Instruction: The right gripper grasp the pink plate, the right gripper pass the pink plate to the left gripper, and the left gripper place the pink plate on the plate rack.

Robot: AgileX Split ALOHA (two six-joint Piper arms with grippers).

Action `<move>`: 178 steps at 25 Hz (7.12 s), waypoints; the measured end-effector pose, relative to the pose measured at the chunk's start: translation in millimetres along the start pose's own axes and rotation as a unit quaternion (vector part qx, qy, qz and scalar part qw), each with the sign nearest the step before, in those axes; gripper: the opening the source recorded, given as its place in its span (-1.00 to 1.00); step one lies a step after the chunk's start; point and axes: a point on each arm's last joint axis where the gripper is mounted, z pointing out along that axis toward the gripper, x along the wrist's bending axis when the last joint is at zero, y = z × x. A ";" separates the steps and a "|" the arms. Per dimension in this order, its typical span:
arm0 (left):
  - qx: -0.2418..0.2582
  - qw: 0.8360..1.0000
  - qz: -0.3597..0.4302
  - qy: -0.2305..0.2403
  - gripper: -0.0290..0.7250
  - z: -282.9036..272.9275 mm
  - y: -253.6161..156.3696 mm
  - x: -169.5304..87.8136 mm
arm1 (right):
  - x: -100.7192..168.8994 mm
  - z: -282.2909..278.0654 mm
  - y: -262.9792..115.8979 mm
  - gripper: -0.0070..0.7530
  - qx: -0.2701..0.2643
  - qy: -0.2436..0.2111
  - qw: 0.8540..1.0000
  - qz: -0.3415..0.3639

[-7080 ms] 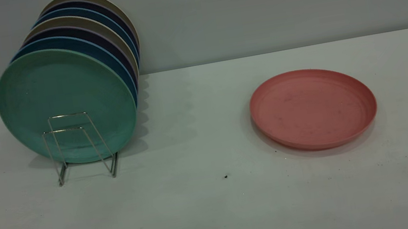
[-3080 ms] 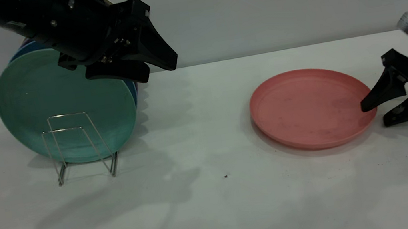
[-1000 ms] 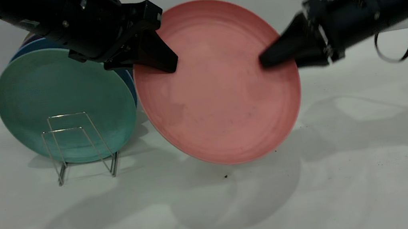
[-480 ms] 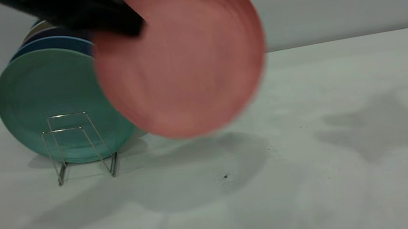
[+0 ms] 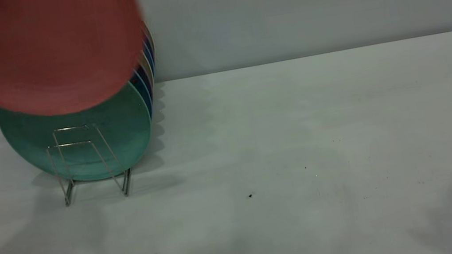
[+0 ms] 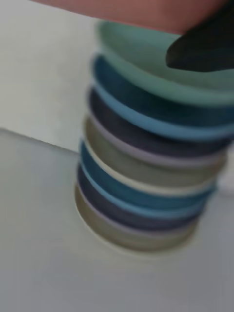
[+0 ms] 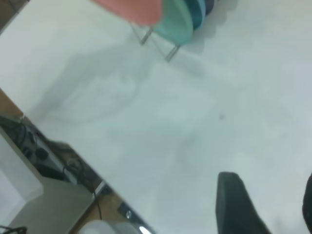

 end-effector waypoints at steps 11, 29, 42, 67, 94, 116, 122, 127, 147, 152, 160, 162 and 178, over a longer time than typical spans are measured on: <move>0.030 0.985 0.170 0.000 -0.68 7.5 -8.4 1.6 | 58.3 -8.6 -137.4 -0.12 0.049 -0.073 0.996 0.030; 0.042 0.986 0.149 -0.062 -0.68 56.2 -30.8 -9.5 | 91.1 -36.8 -224.4 -0.14 -0.090 -0.281 0.955 0.031; 0.036 0.989 0.138 -0.029 -0.68 29.2 -18.4 -3.2 | 88.3 -38.6 -225.4 -0.35 -0.091 -0.297 0.949 0.050; 0.049 0.989 0.136 -0.009 -0.68 41.0 -24.5 0.9 | 88.3 -38.6 -225.4 -0.35 -0.091 -0.298 0.949 0.050; 0.061 0.991 0.089 -0.080 -0.31 81.0 -48.6 -15.3 | 86.5 -39.7 -226.1 -0.35 -0.092 -0.307 0.945 0.062; 0.070 0.995 0.034 -0.057 0.15 82.8 -50.0 -12.0 | 86.5 -39.7 -226.0 -0.35 -0.093 -0.307 0.945 0.062; 0.064 0.997 0.026 -0.035 0.15 66.2 -41.2 -5.7 | 86.5 -39.7 -226.0 -0.35 -0.093 -0.307 0.945 0.062; 0.040 0.997 -0.066 0.002 0.15 19.9 -18.2 2.2 | 86.5 -39.7 -226.0 -0.35 -0.093 -0.307 0.945 0.062; 0.240 0.874 -0.423 0.021 0.15 -158.6 -3.0 -61.2 | 91.6 -42.6 -232.1 -0.35 -0.106 -0.277 0.955 0.023; 0.229 0.855 -0.464 0.033 0.15 -165.7 -2.6 -72.0 | 95.6 -46.1 -237.3 -0.35 -0.122 -0.256 0.959 -0.006; 0.283 0.813 -0.508 -0.020 0.15 -147.3 -37.6 -159.4 | 95.8 -46.2 -237.6 -0.35 -0.123 -0.254 0.959 -0.008; 0.291 0.805 -0.517 -0.031 0.15 -143.1 -47.6 -187.3 | 95.8 -46.2 -237.6 -0.35 -0.123 -0.254 0.959 -0.008; 0.157 0.801 -0.569 0.094 0.26 -174.1 -54.2 -243.8 | 95.8 -46.2 -237.6 -0.35 -0.126 -0.252 0.959 0.006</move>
